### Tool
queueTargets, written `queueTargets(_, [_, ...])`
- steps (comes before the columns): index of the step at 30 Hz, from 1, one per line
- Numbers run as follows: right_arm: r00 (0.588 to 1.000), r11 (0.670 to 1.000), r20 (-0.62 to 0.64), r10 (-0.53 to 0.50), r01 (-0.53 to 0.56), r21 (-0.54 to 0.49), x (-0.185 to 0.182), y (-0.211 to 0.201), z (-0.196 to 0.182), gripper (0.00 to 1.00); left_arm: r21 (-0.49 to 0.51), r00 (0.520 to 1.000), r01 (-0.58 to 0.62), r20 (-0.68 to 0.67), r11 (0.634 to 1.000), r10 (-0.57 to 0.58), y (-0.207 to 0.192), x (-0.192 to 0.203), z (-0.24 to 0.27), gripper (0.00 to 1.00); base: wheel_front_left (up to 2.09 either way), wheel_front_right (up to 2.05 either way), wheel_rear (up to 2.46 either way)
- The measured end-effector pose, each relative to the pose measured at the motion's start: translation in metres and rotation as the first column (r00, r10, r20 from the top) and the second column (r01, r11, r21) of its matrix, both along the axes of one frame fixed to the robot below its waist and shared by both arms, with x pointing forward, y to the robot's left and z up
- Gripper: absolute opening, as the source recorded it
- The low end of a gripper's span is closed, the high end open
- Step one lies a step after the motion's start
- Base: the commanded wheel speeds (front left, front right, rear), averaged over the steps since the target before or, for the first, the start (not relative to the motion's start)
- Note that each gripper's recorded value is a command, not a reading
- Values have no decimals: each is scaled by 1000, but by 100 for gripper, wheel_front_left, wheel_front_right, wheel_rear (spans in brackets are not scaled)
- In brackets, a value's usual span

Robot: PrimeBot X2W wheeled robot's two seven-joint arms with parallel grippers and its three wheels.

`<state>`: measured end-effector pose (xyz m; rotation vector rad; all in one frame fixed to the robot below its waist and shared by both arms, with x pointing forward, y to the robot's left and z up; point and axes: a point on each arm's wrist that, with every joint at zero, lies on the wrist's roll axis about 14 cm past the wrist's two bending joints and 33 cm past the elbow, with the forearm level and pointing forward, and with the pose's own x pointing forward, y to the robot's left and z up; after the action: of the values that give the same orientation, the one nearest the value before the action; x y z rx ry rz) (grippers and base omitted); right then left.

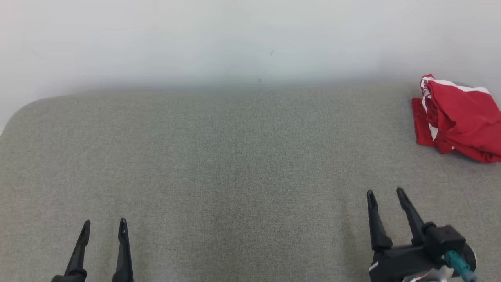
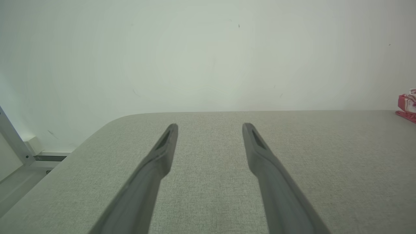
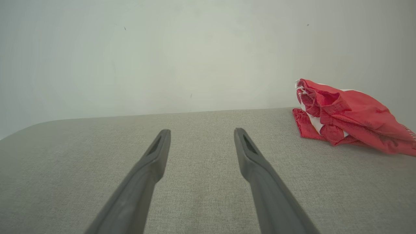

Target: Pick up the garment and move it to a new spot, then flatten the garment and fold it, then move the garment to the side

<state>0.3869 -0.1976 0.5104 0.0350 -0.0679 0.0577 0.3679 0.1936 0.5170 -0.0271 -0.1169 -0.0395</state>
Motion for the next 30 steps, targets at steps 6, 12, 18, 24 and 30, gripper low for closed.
queueTargets(6, [1000,999,-22,-3,4,33,-20,4,-11,100,-2,1000,-4,0,1000,4,1,-11,0,100,0,0,0])
queueTargets(12, [1000,999,-27,11,-9,52,-28,13,-14,100,-2,1000,-6,-2,1000,6,1,-17,0,100,0,0,0])
queueTargets(18, [999,998,-37,20,-17,59,-31,19,-19,100,-3,1000,-7,-9,1000,7,1,-20,-3,100,0,0,0])
queueTargets(24, [999,998,-39,3,0,62,-33,13,-20,100,-13,999,-10,-30,1000,10,2,-23,-10,100,0,0,0])
queueTargets(30, [999,998,-38,-4,6,61,-33,11,-20,100,-14,999,-11,-42,1000,10,2,-23,-14,100,0,0,0])
